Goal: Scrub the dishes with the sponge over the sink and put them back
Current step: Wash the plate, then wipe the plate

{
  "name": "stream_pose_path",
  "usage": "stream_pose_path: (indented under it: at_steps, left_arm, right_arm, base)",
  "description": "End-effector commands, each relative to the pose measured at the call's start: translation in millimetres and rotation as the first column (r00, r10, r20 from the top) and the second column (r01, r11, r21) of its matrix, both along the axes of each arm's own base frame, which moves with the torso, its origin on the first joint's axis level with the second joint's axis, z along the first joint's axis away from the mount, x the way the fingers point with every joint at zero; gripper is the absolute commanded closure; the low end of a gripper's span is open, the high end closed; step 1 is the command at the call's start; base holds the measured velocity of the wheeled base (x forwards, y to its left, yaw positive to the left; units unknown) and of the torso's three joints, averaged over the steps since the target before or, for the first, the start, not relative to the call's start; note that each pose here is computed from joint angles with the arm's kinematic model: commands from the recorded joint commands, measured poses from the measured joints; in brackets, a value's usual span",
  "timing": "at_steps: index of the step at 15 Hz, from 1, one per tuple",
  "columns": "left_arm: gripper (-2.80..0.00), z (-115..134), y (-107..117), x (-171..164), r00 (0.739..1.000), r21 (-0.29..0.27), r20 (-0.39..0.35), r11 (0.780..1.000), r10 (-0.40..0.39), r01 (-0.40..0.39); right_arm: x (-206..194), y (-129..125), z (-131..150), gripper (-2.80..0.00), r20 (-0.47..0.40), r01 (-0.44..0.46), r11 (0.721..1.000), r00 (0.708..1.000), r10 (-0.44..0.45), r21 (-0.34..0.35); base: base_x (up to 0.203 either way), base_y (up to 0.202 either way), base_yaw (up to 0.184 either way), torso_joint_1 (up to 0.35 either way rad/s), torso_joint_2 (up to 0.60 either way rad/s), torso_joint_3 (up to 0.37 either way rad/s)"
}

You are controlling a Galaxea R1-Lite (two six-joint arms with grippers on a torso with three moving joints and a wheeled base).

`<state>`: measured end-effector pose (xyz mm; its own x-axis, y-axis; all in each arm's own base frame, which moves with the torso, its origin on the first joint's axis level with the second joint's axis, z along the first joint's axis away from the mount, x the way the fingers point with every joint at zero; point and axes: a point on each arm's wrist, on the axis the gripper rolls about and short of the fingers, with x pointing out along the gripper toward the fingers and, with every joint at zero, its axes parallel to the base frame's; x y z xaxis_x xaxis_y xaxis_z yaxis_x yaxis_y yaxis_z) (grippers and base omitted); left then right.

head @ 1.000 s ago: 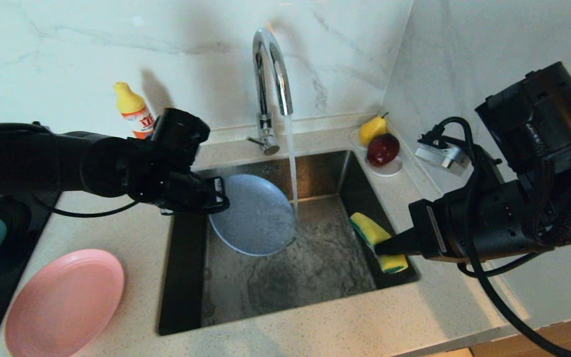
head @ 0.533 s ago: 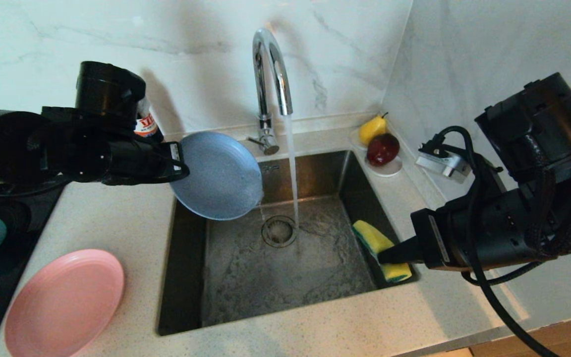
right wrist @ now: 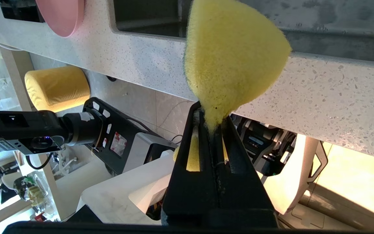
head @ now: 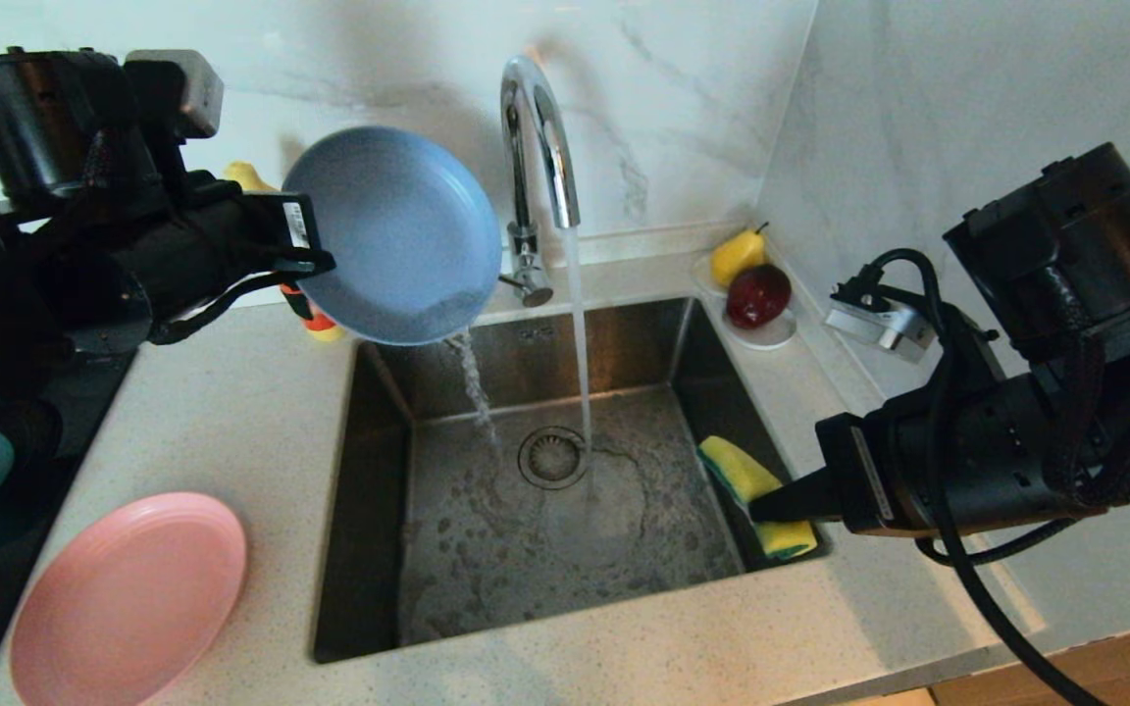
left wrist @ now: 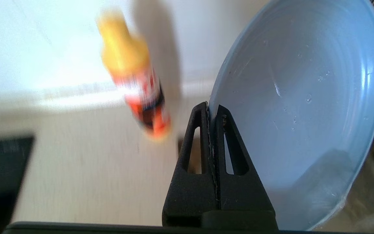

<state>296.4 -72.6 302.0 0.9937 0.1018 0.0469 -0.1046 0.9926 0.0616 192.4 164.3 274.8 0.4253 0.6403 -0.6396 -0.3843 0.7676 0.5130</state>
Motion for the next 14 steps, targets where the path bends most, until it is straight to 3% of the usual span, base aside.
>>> stream_pose_path:
  at_steps: [1, 4, 6, 10, 12, 14]
  left_arm:
    - [0.00, 1.6, 2.0, -7.4, 0.997, -0.012, 0.072, 1.000, -0.001, 0.001]
    - [0.00, 9.7, 4.7, -20.1, 0.995, -0.062, 0.092, 0.997, -0.036, 0.042]
    - [0.00, 11.6, 7.3, -32.0, 0.997, -0.103, 0.041, 0.992, -0.068, 0.072]
    - [0.00, 14.8, 14.3, -69.0, 0.976, -0.188, -0.086, 0.965, -0.199, 0.180]
    - [0.00, 17.6, 17.9, -87.9, 0.962, -0.221, -0.074, 0.945, -0.262, 0.241]
    - [0.00, 11.2, 20.7, -102.8, 0.947, -0.210, -0.080, 0.934, -0.312, 0.290]
  right_arm:
    - [-0.9, -0.6, -0.2, 0.00, -0.006, 0.002, 1.000, 1.000, -0.002, 0.001]
    - [-9.0, -4.4, 10.2, 0.00, 0.027, -0.008, 1.000, 1.000, 0.007, 0.026]
    - [-14.5, -8.0, 19.7, 0.00, 0.055, -0.015, 0.999, 0.998, 0.012, 0.047]
    - [-27.9, -8.8, 38.0, 0.00, 0.089, -0.055, 0.996, 0.995, 0.048, 0.077]
    - [-34.0, -6.8, 44.6, 0.00, 0.099, -0.092, 0.991, 0.992, 0.082, 0.095]
    - [-35.0, -4.4, 50.8, 0.00, 0.105, -0.120, 0.986, 0.989, 0.108, 0.119]
  base:
    - [0.000, 0.000, 0.000, 0.000, 0.00, 0.000]
    - [0.000, 0.000, 0.000, 0.000, 0.00, 0.000]
    - [0.000, 0.000, 0.000, 0.000, 0.00, 0.000]
    - [0.000, 0.000, 0.000, 0.000, 0.00, 0.000]
    - [0.000, 0.000, 0.000, 0.000, 0.00, 0.000]
    - [0.000, 0.000, 0.000, 0.000, 0.00, 0.000]
